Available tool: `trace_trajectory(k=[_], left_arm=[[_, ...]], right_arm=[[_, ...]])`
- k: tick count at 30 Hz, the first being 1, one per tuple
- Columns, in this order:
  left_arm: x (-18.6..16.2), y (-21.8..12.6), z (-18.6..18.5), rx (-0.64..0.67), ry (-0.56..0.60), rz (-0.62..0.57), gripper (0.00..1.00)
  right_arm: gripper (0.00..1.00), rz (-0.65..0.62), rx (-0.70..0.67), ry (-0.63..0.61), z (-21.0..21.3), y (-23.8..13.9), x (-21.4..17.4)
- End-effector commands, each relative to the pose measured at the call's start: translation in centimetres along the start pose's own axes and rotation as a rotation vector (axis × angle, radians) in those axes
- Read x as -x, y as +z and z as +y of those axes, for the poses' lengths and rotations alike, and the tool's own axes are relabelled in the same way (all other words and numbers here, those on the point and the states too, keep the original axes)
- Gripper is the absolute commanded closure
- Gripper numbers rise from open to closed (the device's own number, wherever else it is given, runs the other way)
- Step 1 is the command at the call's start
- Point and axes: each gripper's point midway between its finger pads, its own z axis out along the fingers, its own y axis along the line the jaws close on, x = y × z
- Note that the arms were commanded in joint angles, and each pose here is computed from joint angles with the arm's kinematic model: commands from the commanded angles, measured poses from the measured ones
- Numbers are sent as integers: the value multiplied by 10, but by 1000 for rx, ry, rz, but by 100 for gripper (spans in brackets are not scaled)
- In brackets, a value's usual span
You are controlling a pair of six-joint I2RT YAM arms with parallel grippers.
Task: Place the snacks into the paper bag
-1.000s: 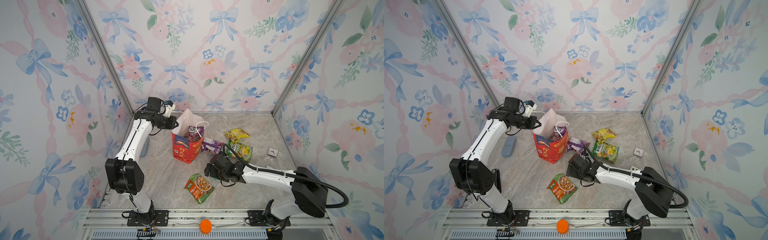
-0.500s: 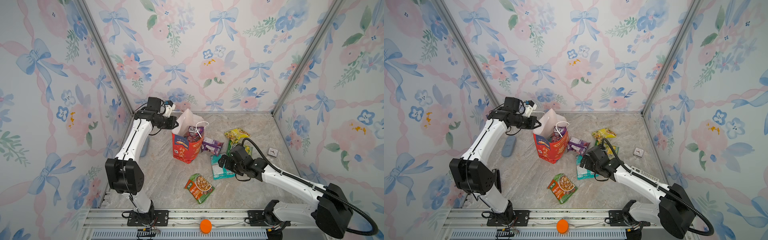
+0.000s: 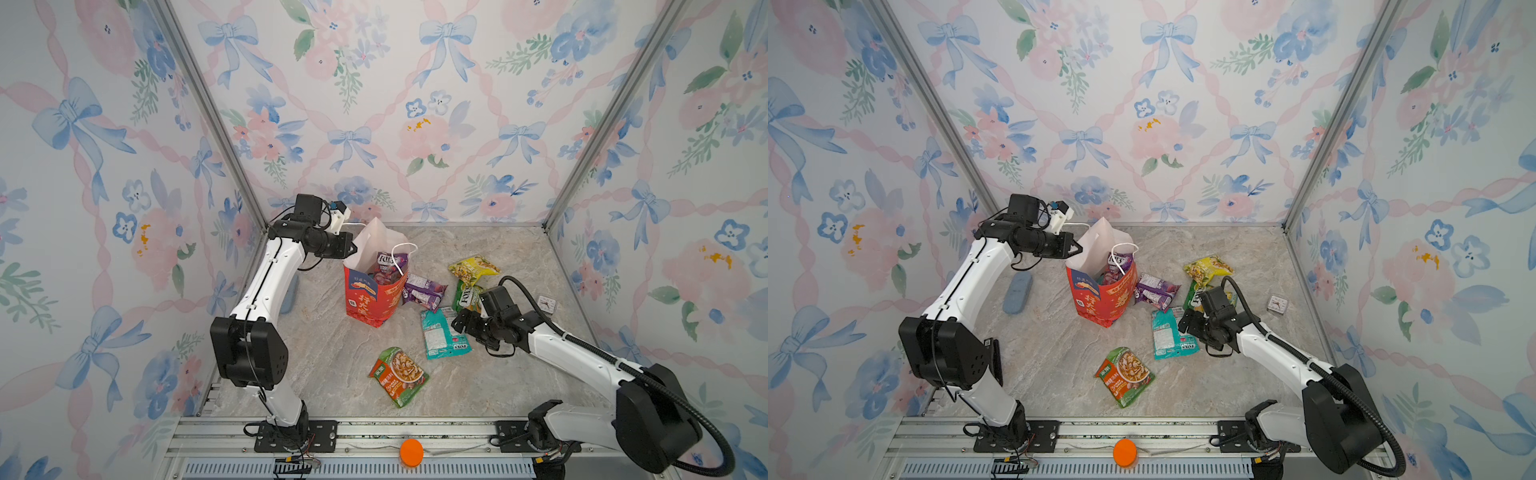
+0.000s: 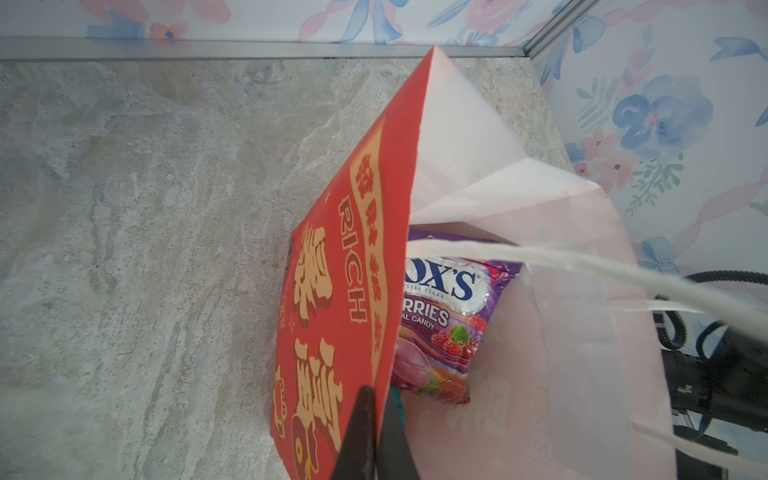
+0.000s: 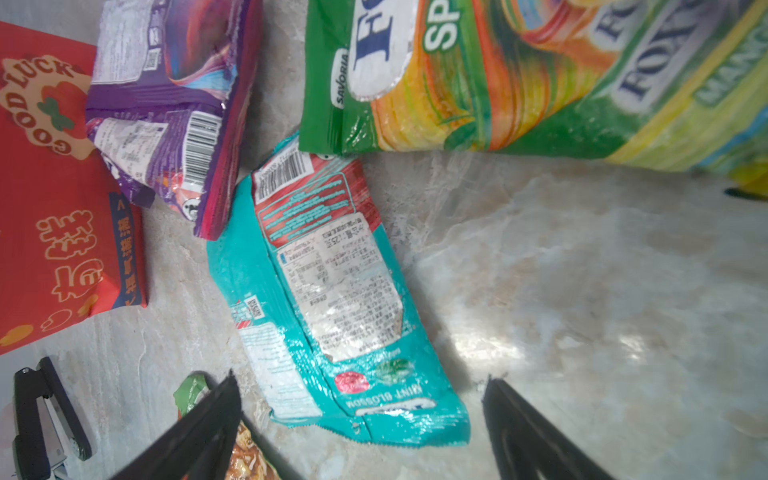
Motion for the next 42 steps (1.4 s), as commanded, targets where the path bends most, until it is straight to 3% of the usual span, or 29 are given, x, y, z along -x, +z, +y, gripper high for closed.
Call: trace_trajectory(k=[1, 5, 14, 20, 37, 40, 42], left_arm=[[-11, 7, 2, 4, -16, 41, 100], [-11, 7, 2, 6, -16, 40, 100], [-11, 7, 3, 10, -14, 41, 100], [-11, 8, 3, 10, -16, 43, 100], [-11, 7, 3, 11, -13, 42, 100], [-11, 6, 3, 13, -14, 40, 100], [-11, 6, 3, 12, -14, 39, 100]], right_arm=[[13, 39, 19, -30, 4, 6, 1], [21, 60, 27, -45, 9, 16, 3], [22, 89, 22, -31, 10, 33, 2], [29, 102, 14, -22, 9, 41, -3], [84, 122, 24, -19, 14, 48, -13], [100, 111, 31, -25, 16, 41, -11], [100, 105, 36, -24, 17, 36, -10]])
